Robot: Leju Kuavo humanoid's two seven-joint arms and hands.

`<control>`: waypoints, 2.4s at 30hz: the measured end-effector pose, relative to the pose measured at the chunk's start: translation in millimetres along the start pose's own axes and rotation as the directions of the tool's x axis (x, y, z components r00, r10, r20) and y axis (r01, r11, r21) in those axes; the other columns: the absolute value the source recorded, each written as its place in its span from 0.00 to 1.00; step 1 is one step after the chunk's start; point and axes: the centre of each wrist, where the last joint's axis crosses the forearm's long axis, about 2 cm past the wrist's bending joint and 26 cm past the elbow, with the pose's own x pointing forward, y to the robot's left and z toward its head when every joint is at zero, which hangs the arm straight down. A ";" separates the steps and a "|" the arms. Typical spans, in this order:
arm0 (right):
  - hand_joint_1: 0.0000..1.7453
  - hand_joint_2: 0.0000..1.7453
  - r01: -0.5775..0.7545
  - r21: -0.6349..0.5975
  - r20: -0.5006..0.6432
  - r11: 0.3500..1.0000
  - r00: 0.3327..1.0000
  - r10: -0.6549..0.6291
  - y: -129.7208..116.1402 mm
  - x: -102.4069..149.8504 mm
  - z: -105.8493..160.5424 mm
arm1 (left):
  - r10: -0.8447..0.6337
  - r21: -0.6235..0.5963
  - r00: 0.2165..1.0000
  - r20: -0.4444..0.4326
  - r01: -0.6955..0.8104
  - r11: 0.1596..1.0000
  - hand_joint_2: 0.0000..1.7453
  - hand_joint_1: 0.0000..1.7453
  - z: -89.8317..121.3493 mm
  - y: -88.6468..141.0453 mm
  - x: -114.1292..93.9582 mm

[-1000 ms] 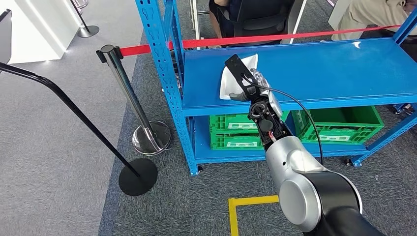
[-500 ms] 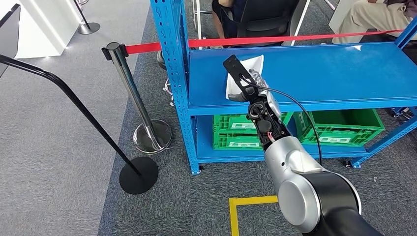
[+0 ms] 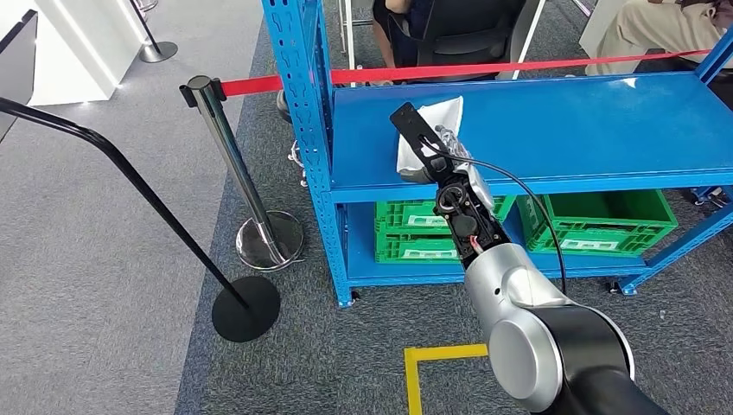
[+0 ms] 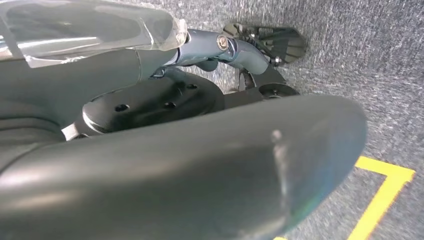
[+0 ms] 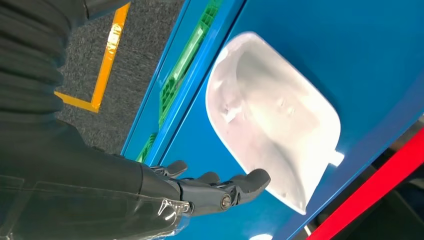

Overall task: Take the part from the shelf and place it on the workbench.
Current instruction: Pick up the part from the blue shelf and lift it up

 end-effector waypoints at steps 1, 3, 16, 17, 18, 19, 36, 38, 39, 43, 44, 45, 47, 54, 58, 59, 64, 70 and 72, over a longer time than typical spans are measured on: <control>0.00 1.00 -0.002 0.003 0.001 1.000 1.000 0.002 0.4 -0.2 0.1 | 0.009 -0.005 1.000 -0.001 -0.009 1.000 0.00 0.00 0.2 1.0 0.3; 0.00 1.00 -0.004 0.006 0.000 1.000 1.000 0.004 1.0 -1.1 0.4 | 0.018 -0.008 1.000 -0.002 -0.018 1.000 0.00 0.00 0.3 1.3 0.2; 0.00 1.00 -0.015 0.015 -0.023 1.000 1.000 0.015 3.7 -13.3 2.5 | -0.035 0.071 0.999 -0.016 0.036 0.997 0.00 0.00 0.7 1.8 -1.7; 0.00 1.00 -0.015 0.017 -0.026 1.000 1.000 0.016 4.8 -14.8 3.1 | -0.038 0.075 0.999 -0.017 0.039 0.996 0.00 0.00 0.8 2.0 -1.8; 0.00 1.00 -0.017 0.017 -0.028 1.000 0.999 0.017 5.2 -15.9 3.3 | -0.040 0.078 0.999 -0.018 0.041 0.996 0.00 0.00 0.8 1.9 -2.0; 0.00 1.00 -0.018 0.017 -0.026 1.000 0.999 0.018 5.4 -15.3 3.4 | -0.041 0.079 0.999 -0.018 0.042 0.996 0.00 0.00 0.7 1.7 -1.8; 0.00 1.00 -0.021 0.017 -0.005 1.000 1.000 0.021 7.3 -10.1 3.7 | -0.042 0.091 0.999 -0.004 0.042 0.995 0.00 0.00 0.4 2.3 -0.6; 0.00 1.00 -0.020 0.022 -0.006 1.000 1.000 0.020 10.0 -11.8 5.0 | -0.039 0.094 0.999 -0.004 0.039 0.995 0.00 0.00 0.4 1.8 -1.0; 0.00 1.00 -0.020 0.026 -0.009 0.999 1.000 0.020 12.4 -13.7 6.1 | -0.037 0.096 0.999 -0.004 0.037 0.995 0.00 0.00 0.5 1.8 -1.4; 0.00 1.00 -0.016 0.028 -0.010 0.999 1.000 0.016 19.4 -17.8 9.6 | -0.043 0.109 0.999 -0.013 0.044 0.993 0.00 0.00 1.4 4.0 -2.6; 0.00 1.00 -0.014 0.026 -0.007 1.000 1.000 0.014 20.5 -18.0 10.1 | -0.047 0.111 0.999 -0.016 0.048 0.993 0.00 0.00 1.5 4.8 -2.3; 0.00 1.00 -0.012 0.025 -0.005 1.000 1.000 0.012 21.8 -18.9 10.7 | -0.051 0.112 0.999 -0.019 0.052 0.992 0.00 0.00 1.6 5.4 -2.1; 0.00 1.00 -0.009 0.023 -0.007 1.000 1.000 0.009 25.1 -22.0 12.6 | -0.057 0.116 0.998 -0.025 0.059 0.991 0.00 0.00 2.1 6.4 -2.7; 0.00 0.25 0.002 0.008 -0.016 1.000 1.000 -0.002 28.5 -27.8 15.2 | -0.072 0.126 0.997 -0.032 0.076 0.989 0.00 0.00 3.0 8.5 -4.2; 0.00 0.25 0.004 -0.001 -0.017 1.000 1.000 -0.004 28.8 -29.0 15.8 | -0.080 0.123 0.996 -0.037 0.084 0.989 0.00 0.00 3.3 8.5 -5.0; 0.00 0.50 0.004 -0.009 -0.014 1.000 1.000 -0.004 27.4 -28.0 15.1 | -0.083 0.121 0.996 -0.039 0.087 0.989 0.00 0.00 3.2 8.4 -4.7; 0.00 1.00 0.004 -0.034 -0.015 0.999 1.000 -0.005 22.8 -29.4 13.7 | -0.084 0.113 0.995 -0.056 0.090 0.990 0.00 0.00 2.8 7.7 -4.2; 0.00 1.00 -0.003 -0.039 -0.034 0.999 0.999 0.002 21.5 -39.7 14.8 | -0.068 0.089 0.996 -0.056 0.073 0.993 0.00 0.00 2.8 6.1 -4.8; 0.00 1.00 -0.006 -0.041 -0.042 0.999 0.999 0.004 22.0 -43.0 15.5 | -0.060 0.077 0.997 -0.052 0.063 0.995 0.00 0.00 2.8 5.9 -5.0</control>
